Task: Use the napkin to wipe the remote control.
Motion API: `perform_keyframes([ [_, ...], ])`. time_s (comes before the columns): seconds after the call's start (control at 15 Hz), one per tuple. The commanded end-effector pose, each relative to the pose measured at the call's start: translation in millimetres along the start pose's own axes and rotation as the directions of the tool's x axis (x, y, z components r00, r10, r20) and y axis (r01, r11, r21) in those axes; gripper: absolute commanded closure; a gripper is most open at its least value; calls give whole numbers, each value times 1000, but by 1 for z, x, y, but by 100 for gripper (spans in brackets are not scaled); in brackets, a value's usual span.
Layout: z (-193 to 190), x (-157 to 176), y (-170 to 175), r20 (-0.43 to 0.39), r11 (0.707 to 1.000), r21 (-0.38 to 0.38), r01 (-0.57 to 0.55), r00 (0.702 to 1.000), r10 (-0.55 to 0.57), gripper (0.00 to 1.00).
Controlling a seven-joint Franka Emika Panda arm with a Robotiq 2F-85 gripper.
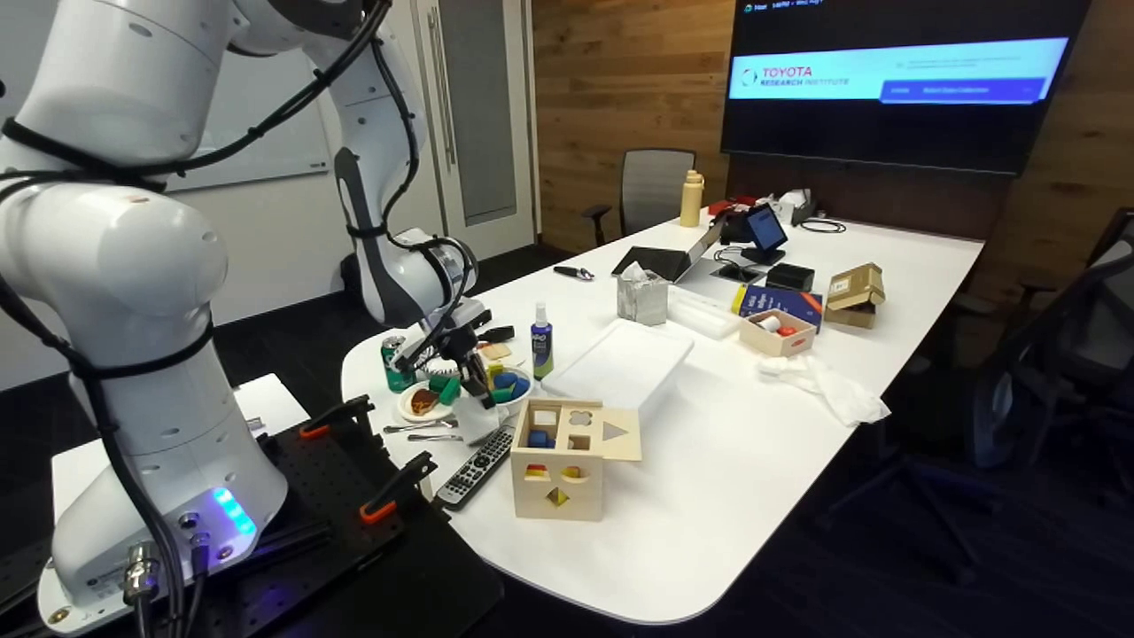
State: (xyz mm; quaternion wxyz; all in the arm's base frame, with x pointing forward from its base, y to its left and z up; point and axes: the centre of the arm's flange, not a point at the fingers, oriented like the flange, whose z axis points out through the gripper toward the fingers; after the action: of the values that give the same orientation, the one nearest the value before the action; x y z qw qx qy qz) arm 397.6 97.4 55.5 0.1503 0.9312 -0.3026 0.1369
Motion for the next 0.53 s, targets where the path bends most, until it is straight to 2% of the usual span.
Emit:
perform_keyframes([
  [0.0, 20, -10, 4, -13, 999, 22, -34, 999, 34, 100],
  [0.47, 22, -28, 9, 45, 996, 86, 11, 999, -15, 100],
])
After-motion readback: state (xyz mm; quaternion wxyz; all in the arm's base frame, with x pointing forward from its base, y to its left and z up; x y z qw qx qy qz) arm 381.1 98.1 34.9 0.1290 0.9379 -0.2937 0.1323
